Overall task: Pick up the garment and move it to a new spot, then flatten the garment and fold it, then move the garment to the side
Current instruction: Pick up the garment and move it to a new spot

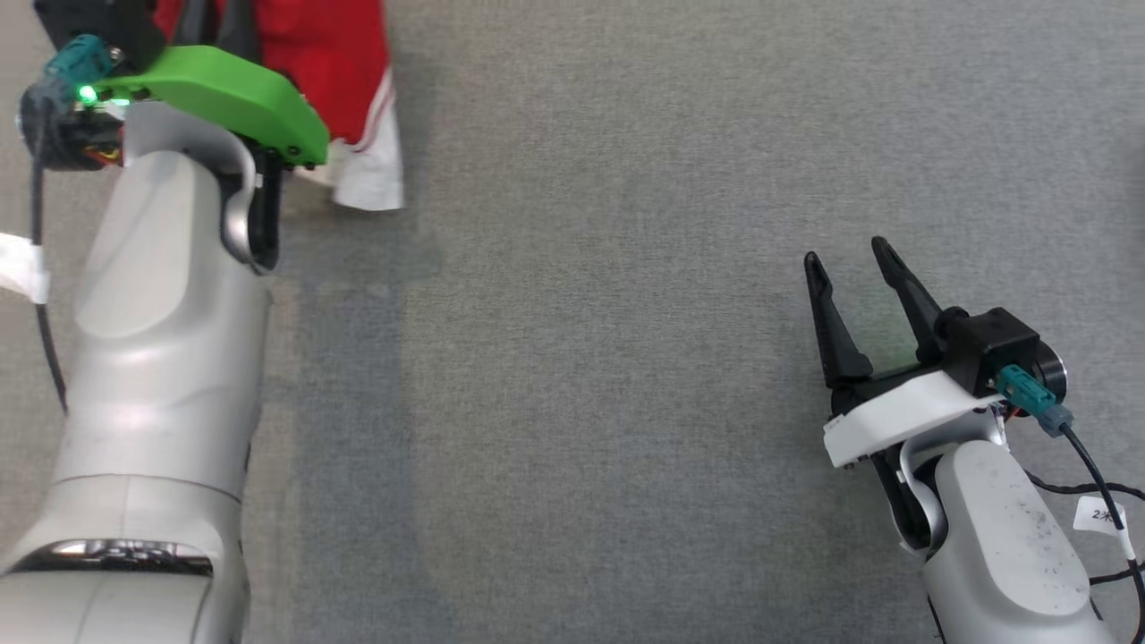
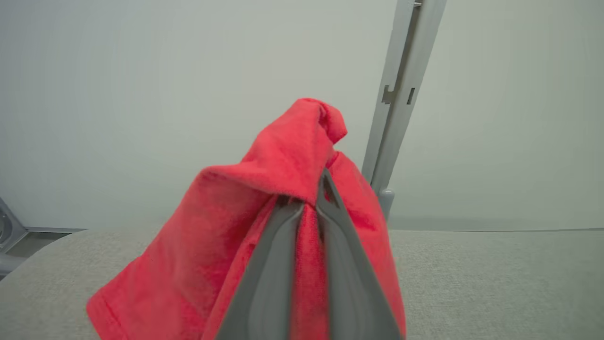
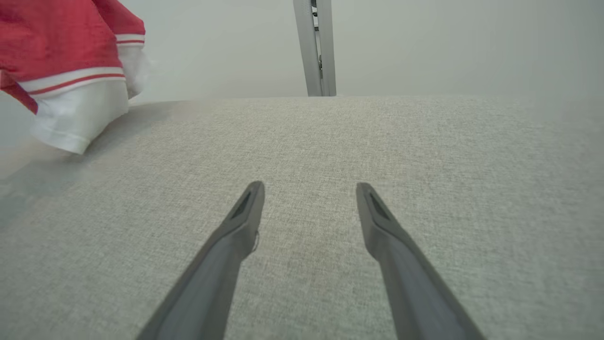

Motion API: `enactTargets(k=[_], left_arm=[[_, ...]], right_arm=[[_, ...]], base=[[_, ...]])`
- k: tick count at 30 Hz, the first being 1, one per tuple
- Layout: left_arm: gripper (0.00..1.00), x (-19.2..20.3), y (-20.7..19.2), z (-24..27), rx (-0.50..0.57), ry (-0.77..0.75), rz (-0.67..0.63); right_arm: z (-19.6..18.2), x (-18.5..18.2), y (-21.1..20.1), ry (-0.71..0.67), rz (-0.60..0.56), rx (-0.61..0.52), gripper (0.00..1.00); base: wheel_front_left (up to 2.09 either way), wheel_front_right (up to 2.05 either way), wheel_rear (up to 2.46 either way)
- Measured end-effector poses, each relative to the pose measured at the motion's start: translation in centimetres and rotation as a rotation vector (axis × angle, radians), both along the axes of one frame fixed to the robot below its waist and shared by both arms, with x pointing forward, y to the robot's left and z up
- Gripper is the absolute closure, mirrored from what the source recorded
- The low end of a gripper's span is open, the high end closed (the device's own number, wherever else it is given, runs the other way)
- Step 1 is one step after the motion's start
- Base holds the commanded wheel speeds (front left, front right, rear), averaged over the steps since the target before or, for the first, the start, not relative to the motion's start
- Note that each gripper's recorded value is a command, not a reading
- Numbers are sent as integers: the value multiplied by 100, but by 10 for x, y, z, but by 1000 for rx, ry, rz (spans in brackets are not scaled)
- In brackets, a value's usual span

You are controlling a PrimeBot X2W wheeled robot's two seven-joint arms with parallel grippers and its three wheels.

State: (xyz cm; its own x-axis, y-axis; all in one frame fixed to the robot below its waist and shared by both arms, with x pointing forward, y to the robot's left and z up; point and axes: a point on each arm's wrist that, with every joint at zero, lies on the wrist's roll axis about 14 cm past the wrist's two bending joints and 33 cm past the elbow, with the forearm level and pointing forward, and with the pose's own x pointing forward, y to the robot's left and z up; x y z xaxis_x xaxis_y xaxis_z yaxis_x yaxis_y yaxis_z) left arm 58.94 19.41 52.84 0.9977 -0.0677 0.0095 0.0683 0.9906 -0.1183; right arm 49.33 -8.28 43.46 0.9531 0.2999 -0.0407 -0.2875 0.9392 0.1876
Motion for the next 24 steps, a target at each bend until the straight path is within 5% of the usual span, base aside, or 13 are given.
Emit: enactTargets(k=[14,23,24], left_arm=[[100,-58,-210,-6,-262,12,-525],[100,-126,-282,-46,-234,153,-703],[75,-129,-282,-49,-226,157,-695]], right_arm=[[17,-39,-75,2,-185,-16,0],[28,-62,-107,-6,-269,-32,0],[28,-65,-109,-6,-275,-32,0]], base=[[0,0,0],[0,0,0],[0,0,0]])
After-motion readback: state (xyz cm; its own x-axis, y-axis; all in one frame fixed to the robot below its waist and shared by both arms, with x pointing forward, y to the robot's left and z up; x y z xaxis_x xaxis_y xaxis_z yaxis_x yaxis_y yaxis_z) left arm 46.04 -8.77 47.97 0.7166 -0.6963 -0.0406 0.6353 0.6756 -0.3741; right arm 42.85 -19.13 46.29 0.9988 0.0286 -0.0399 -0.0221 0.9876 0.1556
